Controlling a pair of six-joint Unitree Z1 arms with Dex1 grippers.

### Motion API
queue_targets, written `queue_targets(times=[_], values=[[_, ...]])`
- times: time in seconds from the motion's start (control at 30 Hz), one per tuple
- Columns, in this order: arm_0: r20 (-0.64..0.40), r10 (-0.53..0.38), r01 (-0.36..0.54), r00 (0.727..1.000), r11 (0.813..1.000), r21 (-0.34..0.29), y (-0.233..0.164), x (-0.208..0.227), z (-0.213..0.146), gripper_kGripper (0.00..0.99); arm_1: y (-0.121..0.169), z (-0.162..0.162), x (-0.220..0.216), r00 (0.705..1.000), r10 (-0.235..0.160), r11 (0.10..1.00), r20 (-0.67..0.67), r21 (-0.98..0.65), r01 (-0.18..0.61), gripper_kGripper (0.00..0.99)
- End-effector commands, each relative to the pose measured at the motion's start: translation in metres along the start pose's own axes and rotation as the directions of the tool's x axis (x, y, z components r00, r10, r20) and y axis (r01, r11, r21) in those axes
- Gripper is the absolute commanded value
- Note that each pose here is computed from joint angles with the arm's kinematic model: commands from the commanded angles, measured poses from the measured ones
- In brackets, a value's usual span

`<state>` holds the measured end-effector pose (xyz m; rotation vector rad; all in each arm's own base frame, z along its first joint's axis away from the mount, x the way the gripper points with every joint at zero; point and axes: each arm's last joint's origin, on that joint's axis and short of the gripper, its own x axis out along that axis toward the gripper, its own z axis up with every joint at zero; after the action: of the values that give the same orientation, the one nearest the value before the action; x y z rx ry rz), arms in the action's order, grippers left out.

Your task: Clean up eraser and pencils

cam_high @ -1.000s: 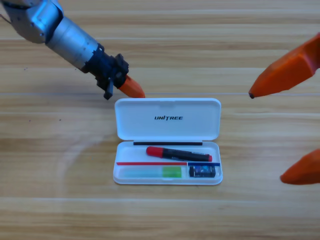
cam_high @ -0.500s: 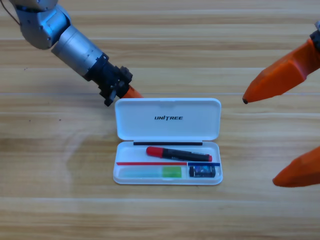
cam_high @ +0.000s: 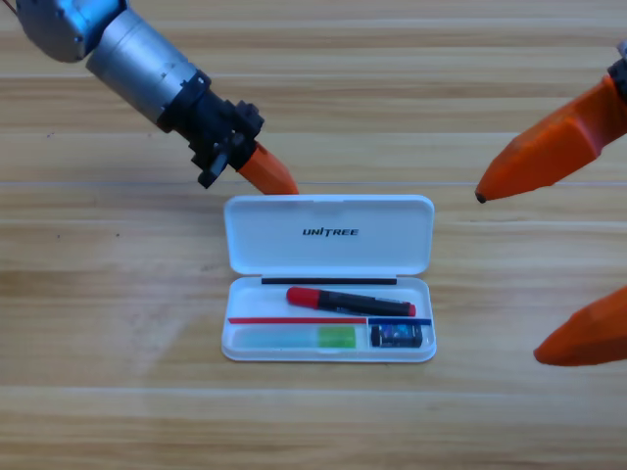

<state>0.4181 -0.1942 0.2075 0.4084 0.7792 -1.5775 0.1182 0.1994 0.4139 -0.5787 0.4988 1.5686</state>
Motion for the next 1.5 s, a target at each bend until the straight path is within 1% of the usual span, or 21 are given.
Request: queue_targets(times=[0.03, 0.53, 0.73, 0.93, 1.03, 1.2, 1.5], values=[[-0.014, -0.059, 0.059, 0.998, 0.998, -0.005, -0.016, 0.014, 0.001, 0.0, -0.012, -0.01, 0.015, 0.999, 0.011, 0.999, -0.033, 0.054, -0.009, 0.93], [-0.047, -0.091, 0.091, 0.995, 0.996, 0.004, -0.034, 0.022, -0.001, 0.0, -0.014, -0.01, 0.016, 0.999, 0.014, 0.998, -0.035, 0.058, -0.012, 0.93], [-0.069, -0.127, 0.13, 0.989, 0.991, 0.033, -0.04, 0.036, -0.006, 0.0, -0.014, -0.01, 0.017, 0.999, 0.016, 0.998, -0.036, 0.059, -0.014, 0.93], [-0.118, -0.138, 0.144, 0.983, 0.989, 0.044, -0.045, 0.044, -0.013, 0.0, -0.014, -0.01, 0.017, 0.999, 0.016, 0.998, -0.036, 0.06, -0.014, 0.93], [-0.132, -0.149, 0.157, 0.98, 0.986, 0.052, -0.054, 0.043, -0.017, 0.0, -0.014, -0.01, 0.017, 0.999, 0.017, 0.998, -0.037, 0.062, -0.014, 0.93], [-0.166, -0.123, 0.139, 0.978, 0.987, 0.086, -0.075, 0.039, -0.019, 0.0, -0.013, -0.01, 0.017, 0.999, 0.018, 0.998, -0.034, 0.06, -0.016, 0.93], [-0.225, -0.082, 0.111, 0.971, 0.987, 0.119, -0.089, 0.046, -0.024, 0.0, -0.014, -0.01, 0.017, 0.999, 0.018, 0.998, -0.035, 0.062, -0.016, 0.93]])
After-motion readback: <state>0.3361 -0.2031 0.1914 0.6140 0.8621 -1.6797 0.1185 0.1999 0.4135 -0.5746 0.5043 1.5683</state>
